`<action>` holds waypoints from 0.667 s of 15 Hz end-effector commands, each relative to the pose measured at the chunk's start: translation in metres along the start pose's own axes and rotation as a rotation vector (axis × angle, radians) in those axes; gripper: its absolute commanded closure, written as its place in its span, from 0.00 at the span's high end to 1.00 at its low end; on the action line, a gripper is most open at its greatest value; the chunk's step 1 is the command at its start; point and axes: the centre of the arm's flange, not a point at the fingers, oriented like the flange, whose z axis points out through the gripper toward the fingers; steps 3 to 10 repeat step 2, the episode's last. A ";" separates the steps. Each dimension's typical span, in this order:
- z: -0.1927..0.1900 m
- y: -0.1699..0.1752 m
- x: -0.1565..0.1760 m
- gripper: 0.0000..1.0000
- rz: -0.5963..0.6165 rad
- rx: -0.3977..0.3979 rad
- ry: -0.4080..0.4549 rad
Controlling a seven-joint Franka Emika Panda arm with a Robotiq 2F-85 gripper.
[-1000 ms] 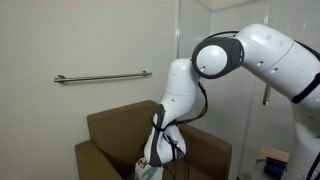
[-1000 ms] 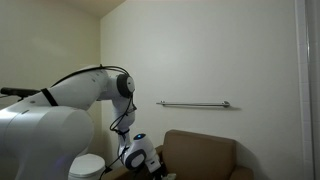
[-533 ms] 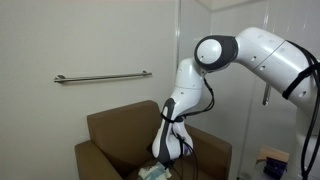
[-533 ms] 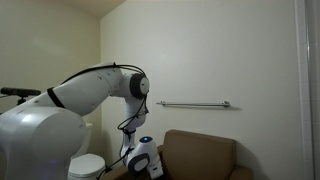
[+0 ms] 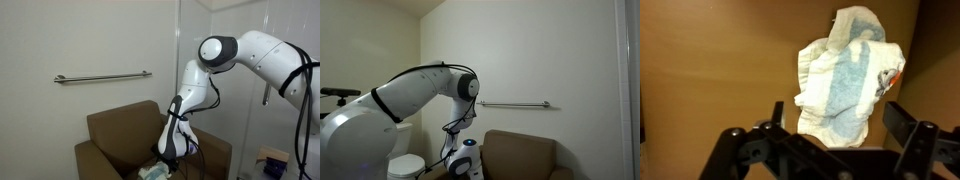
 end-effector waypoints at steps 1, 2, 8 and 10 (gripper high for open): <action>0.000 0.000 -0.001 1.00 -0.002 0.000 -0.001; 0.000 0.000 -0.002 1.00 -0.003 0.000 -0.002; 0.000 0.000 -0.002 1.00 -0.003 0.000 -0.002; 0.000 0.000 -0.002 1.00 -0.003 0.000 -0.002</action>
